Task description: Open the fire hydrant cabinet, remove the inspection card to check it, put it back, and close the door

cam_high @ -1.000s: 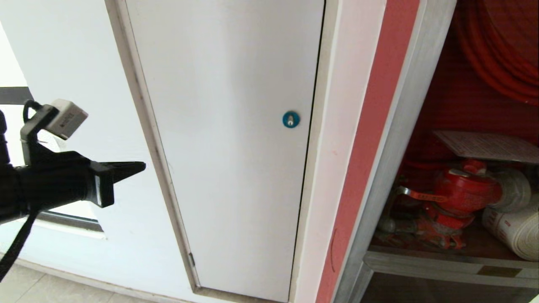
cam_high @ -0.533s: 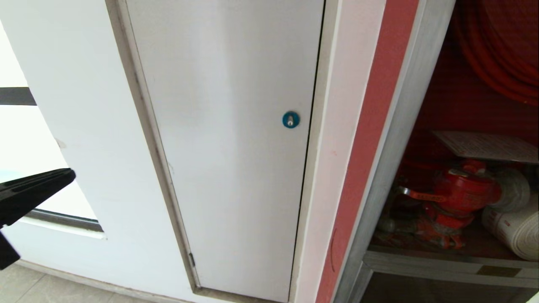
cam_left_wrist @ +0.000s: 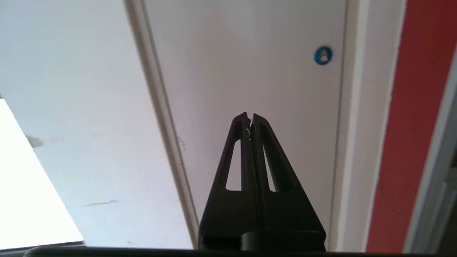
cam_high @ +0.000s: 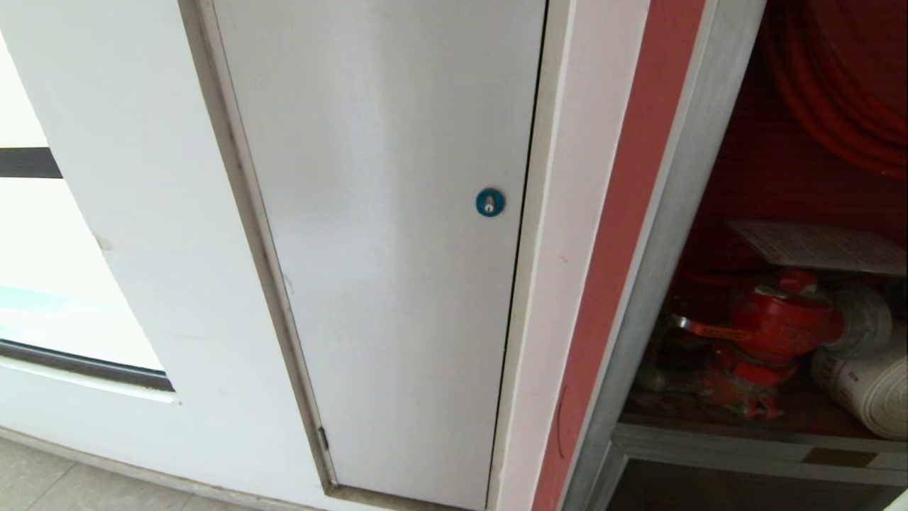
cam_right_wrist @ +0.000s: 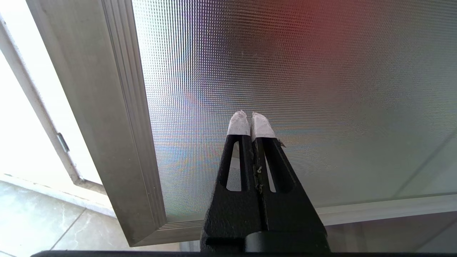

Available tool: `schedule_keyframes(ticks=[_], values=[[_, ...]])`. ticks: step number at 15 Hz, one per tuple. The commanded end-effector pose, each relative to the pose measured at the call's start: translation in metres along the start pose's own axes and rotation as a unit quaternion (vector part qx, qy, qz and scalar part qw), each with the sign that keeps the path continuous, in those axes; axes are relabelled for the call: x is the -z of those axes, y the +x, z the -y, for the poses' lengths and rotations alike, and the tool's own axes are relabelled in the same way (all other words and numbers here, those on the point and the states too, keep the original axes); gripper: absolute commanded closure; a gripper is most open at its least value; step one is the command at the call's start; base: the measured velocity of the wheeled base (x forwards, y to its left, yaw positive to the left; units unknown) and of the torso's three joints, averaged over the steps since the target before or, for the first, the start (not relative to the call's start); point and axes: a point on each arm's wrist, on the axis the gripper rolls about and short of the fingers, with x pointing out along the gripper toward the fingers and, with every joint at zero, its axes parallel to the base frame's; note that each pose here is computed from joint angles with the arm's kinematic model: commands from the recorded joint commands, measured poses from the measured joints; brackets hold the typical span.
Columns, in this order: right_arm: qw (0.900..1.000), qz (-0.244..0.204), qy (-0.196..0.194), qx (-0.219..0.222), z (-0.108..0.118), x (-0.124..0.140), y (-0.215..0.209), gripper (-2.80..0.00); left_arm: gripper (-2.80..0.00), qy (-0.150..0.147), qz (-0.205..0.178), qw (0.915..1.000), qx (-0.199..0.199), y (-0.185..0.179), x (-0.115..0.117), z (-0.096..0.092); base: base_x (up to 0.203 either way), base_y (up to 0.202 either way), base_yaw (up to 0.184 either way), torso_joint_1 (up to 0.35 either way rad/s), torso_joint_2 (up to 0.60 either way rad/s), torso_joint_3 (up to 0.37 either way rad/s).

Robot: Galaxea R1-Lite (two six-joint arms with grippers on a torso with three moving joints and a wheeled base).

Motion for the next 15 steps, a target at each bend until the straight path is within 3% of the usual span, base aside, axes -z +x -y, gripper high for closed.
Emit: schedule_keyframes(ticks=[1, 5, 8, 11, 15], values=[[1.000, 0.000, 0.000, 0.000, 0.000, 0.000, 0.000, 0.00, 0.00, 0.008, 0.034, 0.9991, -0.025, -0.026, 0.016, 0.006, 0.000, 0.000, 0.000, 0.000, 0.00, 0.000], [1.000, 0.000, 0.000, 0.000, 0.000, 0.000, 0.000, 0.00, 0.00, 0.006, 0.018, 0.9989, -0.043, -0.038, 0.053, 0.011, 0.000, 0.000, 0.000, 0.000, 0.00, 0.000], [1.000, 0.000, 0.000, 0.000, 0.000, 0.000, 0.000, 0.00, 0.00, 0.011, 0.039, 0.9981, -0.046, -0.050, 0.070, 0.015, 0.000, 0.000, 0.000, 0.000, 0.00, 0.000], [1.000, 0.000, 0.000, 0.000, 0.000, 0.000, 0.000, 0.00, 0.00, 0.006, 0.002, 0.9959, -0.090, -0.048, 0.092, 0.013, 0.000, 0.000, 0.000, 0.000, 0.00, 0.000], [1.000, 0.000, 0.000, 0.000, 0.000, 0.000, 0.000, 0.00, 0.00, 0.000, -0.045, 0.9941, -0.099, -0.048, 0.106, 0.013, 0.000, 0.000, 0.000, 0.000, 0.00, 0.000]])
